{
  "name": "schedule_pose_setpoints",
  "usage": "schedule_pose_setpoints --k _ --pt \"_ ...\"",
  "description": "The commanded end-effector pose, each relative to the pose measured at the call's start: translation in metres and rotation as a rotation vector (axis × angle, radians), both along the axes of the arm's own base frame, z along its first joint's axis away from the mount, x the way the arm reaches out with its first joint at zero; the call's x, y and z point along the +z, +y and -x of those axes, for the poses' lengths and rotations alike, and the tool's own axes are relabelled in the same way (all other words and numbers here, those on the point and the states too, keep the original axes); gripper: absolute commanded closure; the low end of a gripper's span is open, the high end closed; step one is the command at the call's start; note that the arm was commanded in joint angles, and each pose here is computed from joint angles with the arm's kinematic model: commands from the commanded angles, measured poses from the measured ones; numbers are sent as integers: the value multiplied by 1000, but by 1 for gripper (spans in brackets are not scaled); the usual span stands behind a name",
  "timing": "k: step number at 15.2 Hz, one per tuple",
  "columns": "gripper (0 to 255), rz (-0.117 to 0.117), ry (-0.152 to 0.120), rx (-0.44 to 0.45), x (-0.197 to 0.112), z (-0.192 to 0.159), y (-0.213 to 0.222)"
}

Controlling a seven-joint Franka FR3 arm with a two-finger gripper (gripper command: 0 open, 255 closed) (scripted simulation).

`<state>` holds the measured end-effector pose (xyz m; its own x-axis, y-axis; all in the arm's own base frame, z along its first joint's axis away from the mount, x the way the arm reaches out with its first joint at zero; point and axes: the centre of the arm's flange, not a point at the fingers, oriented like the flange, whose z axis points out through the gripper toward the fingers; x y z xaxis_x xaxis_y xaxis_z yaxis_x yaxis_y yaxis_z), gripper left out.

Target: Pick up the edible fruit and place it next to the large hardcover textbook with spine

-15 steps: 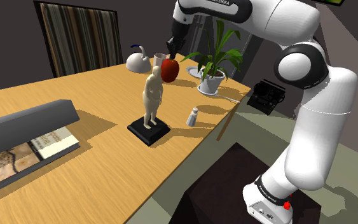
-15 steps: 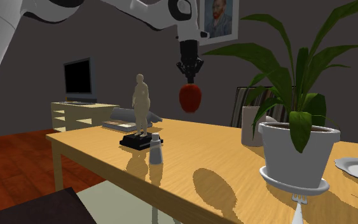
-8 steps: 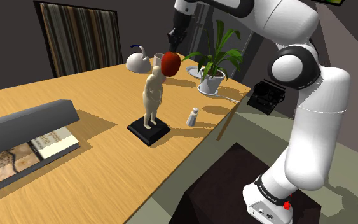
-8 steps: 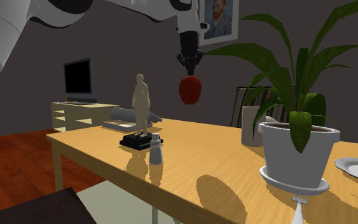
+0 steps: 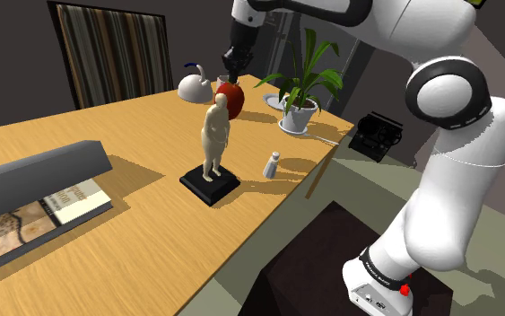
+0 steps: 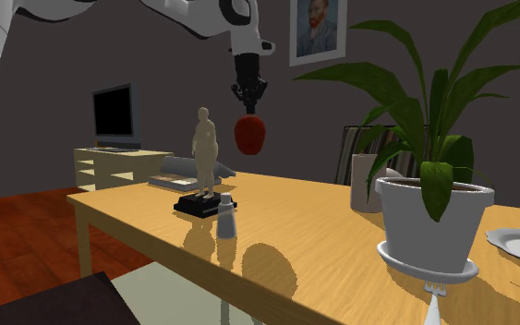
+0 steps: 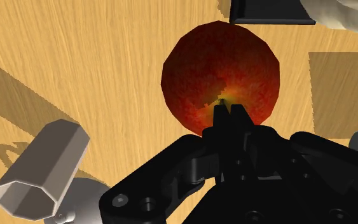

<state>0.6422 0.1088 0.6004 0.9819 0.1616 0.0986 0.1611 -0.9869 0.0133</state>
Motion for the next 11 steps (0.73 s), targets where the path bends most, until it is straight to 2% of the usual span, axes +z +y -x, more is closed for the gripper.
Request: schedule_pose_setpoints --k 1,11 --pt "255 0 -1 -1 -5 14 24" --pt "255 0 -1 -1 -28 67 142"
